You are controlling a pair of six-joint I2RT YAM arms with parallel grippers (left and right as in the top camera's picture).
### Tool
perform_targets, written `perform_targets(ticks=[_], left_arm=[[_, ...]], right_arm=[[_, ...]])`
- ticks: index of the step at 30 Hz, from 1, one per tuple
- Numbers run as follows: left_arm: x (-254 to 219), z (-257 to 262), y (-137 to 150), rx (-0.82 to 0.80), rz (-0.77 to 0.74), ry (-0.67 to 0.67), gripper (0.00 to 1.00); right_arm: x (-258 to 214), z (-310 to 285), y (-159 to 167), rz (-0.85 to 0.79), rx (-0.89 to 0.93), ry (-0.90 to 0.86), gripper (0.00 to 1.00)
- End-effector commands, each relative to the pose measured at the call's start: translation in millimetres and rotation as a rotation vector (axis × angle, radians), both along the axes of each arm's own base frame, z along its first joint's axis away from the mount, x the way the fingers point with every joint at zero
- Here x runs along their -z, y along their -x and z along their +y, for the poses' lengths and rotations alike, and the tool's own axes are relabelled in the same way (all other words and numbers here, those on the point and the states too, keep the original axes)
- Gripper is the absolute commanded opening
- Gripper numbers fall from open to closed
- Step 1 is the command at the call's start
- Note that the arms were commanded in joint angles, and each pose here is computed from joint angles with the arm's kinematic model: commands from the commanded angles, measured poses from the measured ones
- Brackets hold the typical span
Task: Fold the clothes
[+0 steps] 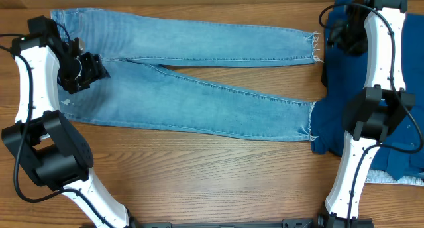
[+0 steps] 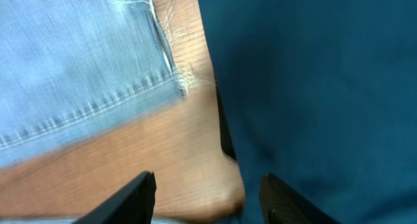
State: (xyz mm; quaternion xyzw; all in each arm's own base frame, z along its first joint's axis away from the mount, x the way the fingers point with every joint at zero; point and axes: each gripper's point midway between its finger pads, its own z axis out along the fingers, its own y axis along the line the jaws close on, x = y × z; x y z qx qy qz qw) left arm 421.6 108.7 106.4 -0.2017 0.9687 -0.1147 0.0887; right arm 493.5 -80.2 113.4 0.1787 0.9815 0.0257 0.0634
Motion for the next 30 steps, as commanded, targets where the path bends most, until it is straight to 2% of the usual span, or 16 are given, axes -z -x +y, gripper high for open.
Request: perform_targets(ticks=[1,5,8,10,11,12,17,22,26,30], left_arm=[[-12.3,21.9,8.7,-0.033,-0.015,-0.046,0.72],[-33.6,70.5,37.5,-0.166,0.009,-0.162,0.75],[-44.1,103.7,61.7,-0.258,0.019,-0.188,0.77],[-45.6,122.6,74.2,-0.314,0.020,-0.184,0.78],[-45.4,131.8,80.5,-0.341,0.022,-0.183,0.78],[-45.1,139.3,85.8,-0.365,0.022,-0.175,0.78],[-45.9,148.6,92.8,-0.395,0.002,-0.137,0.79],[-45.1,146.3,95.6,-0.391,0.015,-0.131,0.79],[-44.6,144.3,97.8,-0.390,0.026,-0.124,0.79],[-44.9,145.4,96.3,-0.391,0.019,-0.128,0.79]], right_arm=[[-31.1,2.3,14.4,-0.015,-0.007,-0.011,0.57],[-70.1,3.5,26.1,-0.072,-0.002,-0.002,0.59],[-110.6,9.1,33.4,-0.164,0.001,-0.011,0.62],[-131.6,8.0,39.8,-0.209,0.024,-0.007,0.67],[-137.5,6.7,42.8,-0.220,0.033,-0.007,0.82],[-140.9,6.0,47.1,-0.221,0.053,-0.013,0.85],[-104.2,17.7,71.3,-0.071,0.052,-0.082,0.88],[-75.0,28.5,125.6,0.103,0.061,-0.111,0.88],[-74.1,43.5,165.0,0.149,0.056,-0.146,0.90],[-51.0,61.2,184.5,0.183,0.040,-0.203,0.92]])
